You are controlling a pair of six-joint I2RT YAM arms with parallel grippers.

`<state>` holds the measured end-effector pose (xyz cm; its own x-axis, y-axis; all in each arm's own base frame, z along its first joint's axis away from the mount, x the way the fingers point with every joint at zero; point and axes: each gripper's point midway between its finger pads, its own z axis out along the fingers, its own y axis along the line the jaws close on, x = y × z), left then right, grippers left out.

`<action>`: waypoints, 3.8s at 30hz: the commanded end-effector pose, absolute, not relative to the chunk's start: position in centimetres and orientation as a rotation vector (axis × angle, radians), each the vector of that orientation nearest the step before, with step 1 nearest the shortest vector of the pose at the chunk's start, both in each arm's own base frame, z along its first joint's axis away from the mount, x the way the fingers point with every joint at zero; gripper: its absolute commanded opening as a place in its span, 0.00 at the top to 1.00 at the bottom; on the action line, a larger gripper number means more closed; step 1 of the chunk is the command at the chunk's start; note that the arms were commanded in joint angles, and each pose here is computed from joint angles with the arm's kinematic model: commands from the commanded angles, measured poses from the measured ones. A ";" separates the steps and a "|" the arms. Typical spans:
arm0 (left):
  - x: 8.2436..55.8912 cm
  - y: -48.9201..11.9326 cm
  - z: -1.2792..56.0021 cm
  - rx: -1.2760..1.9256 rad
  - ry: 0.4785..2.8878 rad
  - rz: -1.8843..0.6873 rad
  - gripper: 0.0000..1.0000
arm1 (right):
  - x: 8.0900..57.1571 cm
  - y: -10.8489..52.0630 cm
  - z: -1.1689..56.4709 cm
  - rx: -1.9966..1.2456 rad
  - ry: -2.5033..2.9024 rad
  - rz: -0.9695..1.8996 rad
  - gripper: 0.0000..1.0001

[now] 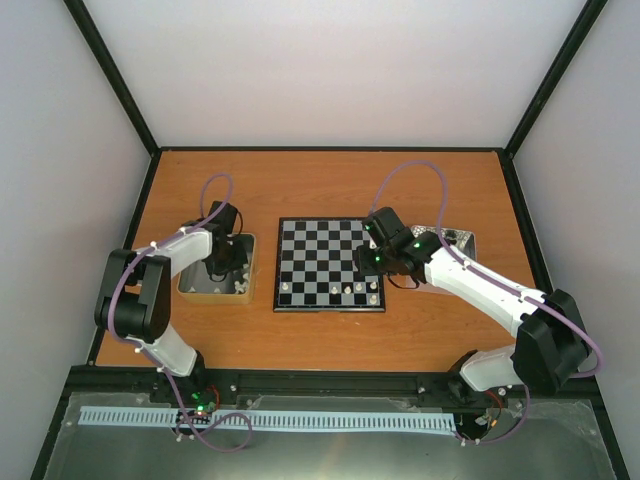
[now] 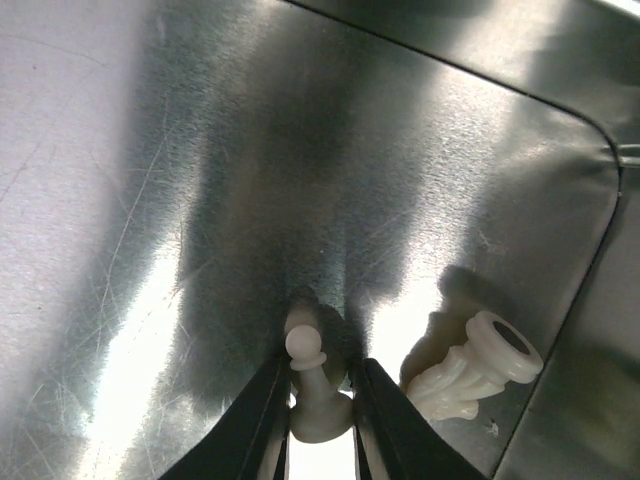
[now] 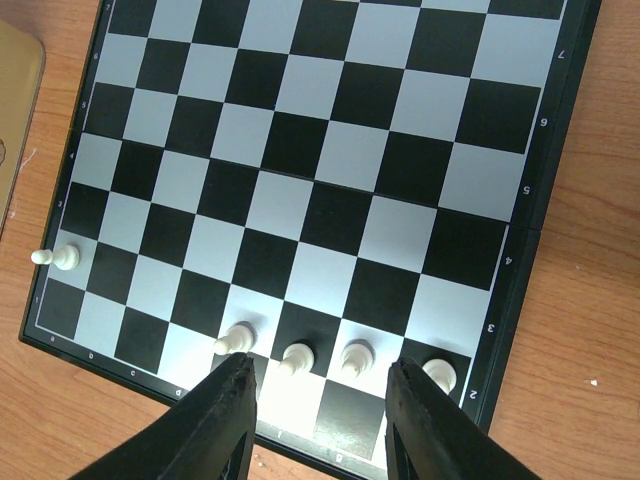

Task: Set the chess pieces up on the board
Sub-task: Pick up the chess piece from the storage box, then place the chess piece on the chessboard.

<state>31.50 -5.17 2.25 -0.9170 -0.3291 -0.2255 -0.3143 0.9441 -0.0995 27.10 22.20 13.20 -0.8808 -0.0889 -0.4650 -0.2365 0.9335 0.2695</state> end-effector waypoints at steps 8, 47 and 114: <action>32.7 -7.2 7.6 -0.271 2.738 -0.281 0.87 | 27.7 23.6 16.3 -0.253 2.550 0.546 0.62; 20.1 -24.5 31.5 0.945 1.773 -1.696 0.86 | 22.6 34.3 31.4 -0.561 2.286 1.883 0.61; 27.5 -8.1 26.6 -0.157 2.040 -0.493 0.26 | 23.9 34.4 11.7 -0.728 2.236 0.334 0.97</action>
<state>27.01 -11.44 27.35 -0.5598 -0.2337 -0.7950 0.2662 0.8579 -0.4396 21.73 32.47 11.05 -0.6476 -0.4234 -0.6335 -0.6174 0.7789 0.1105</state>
